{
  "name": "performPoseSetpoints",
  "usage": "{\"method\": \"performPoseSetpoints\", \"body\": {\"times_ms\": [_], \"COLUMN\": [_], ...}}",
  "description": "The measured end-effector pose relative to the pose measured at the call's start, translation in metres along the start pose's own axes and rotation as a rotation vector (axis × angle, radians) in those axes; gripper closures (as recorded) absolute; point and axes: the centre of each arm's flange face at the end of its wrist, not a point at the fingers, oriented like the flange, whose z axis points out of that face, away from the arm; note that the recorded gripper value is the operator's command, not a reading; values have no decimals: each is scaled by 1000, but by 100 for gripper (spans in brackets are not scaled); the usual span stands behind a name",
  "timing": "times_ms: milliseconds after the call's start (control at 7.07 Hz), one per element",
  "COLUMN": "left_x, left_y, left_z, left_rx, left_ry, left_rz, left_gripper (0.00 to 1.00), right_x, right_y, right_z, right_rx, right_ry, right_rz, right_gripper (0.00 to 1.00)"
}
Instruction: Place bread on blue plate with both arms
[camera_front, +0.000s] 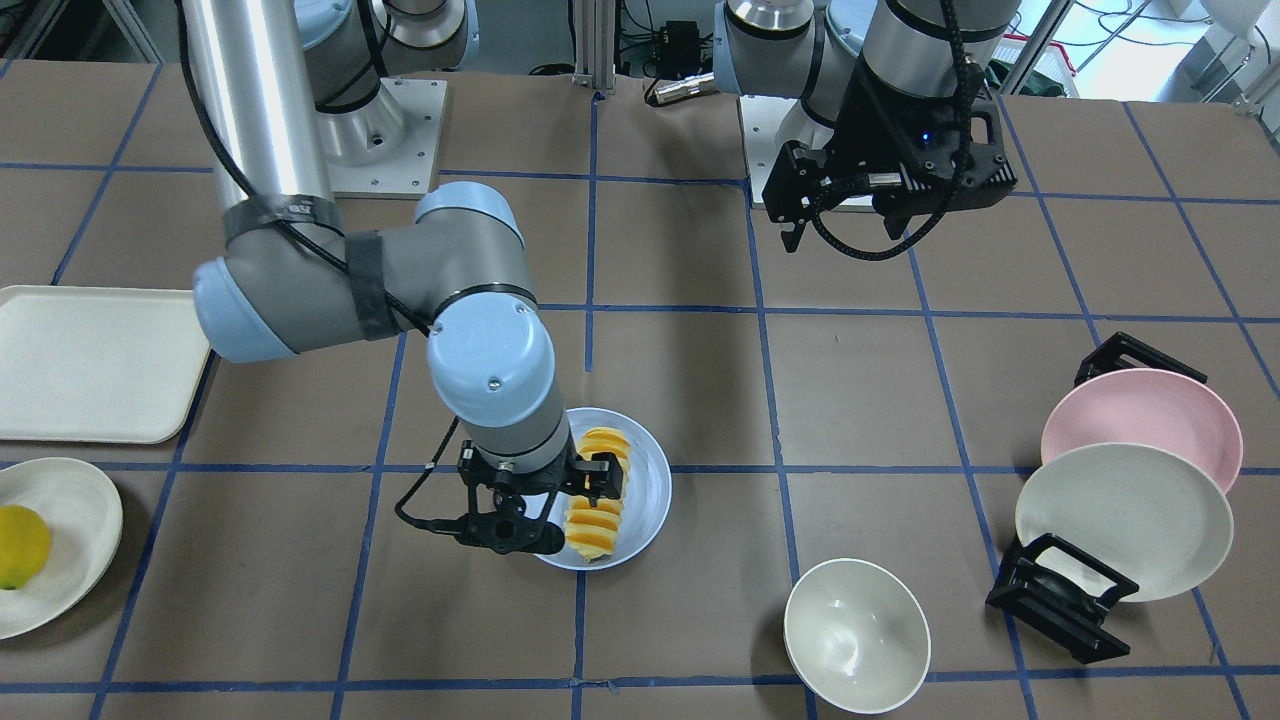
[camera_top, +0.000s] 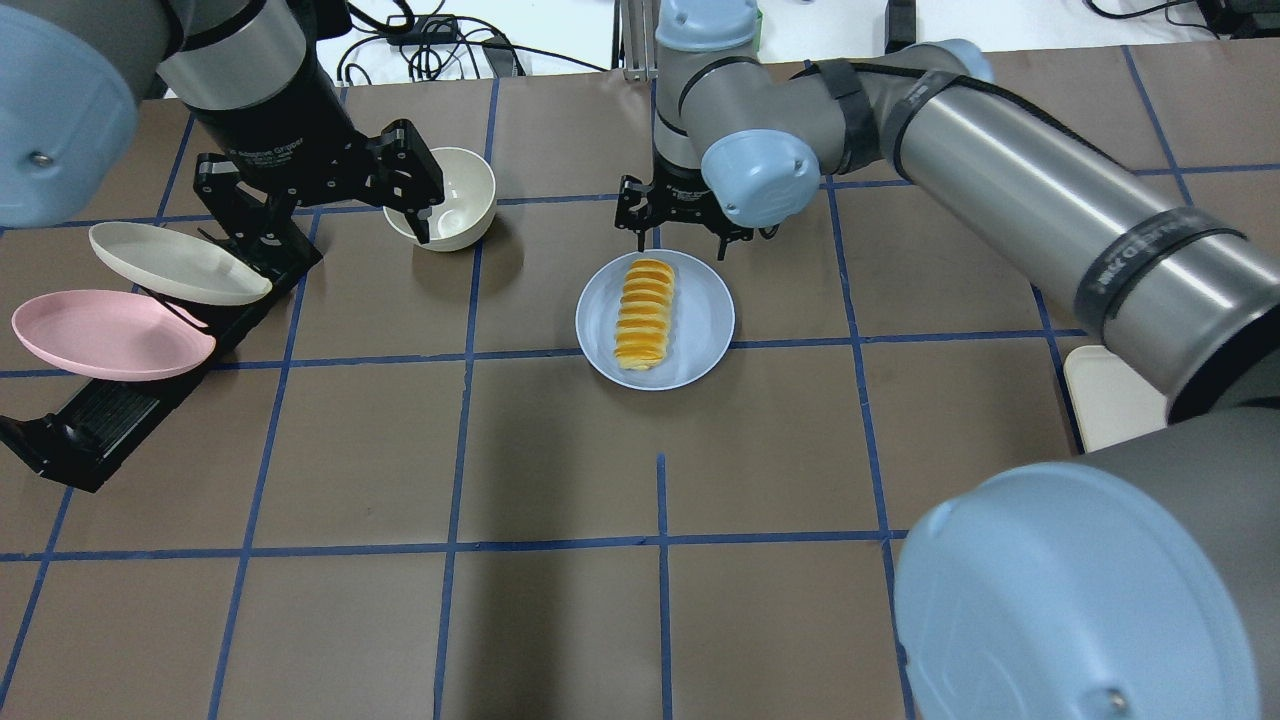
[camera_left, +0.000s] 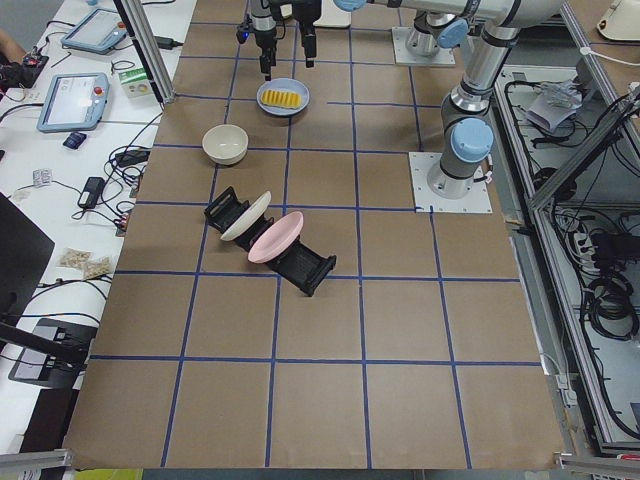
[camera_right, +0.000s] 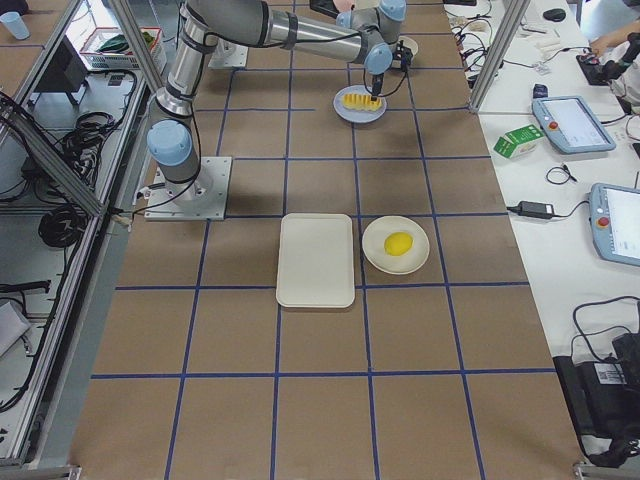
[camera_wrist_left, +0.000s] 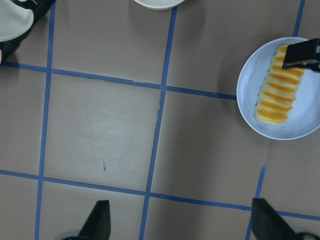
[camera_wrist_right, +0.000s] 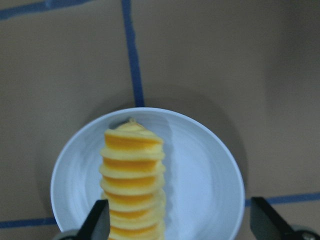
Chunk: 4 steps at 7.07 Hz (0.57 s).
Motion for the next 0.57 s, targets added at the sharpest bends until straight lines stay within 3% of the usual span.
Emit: {"method": "performPoseSetpoints", "body": {"times_ms": [283, 566], "left_x": [0, -1], "left_y": [0, 0], "left_z": [0, 0], "left_rx": [0, -1], "left_ry": [0, 5], "left_rz": [-1, 6], "left_gripper": [0, 0], "right_x": [70, 128], "right_y": [3, 30], "right_z": [-78, -148], "right_rx": [-18, -40], "right_ry": [4, 17], "right_rz": [26, 34], "right_gripper": [0, 0]}}
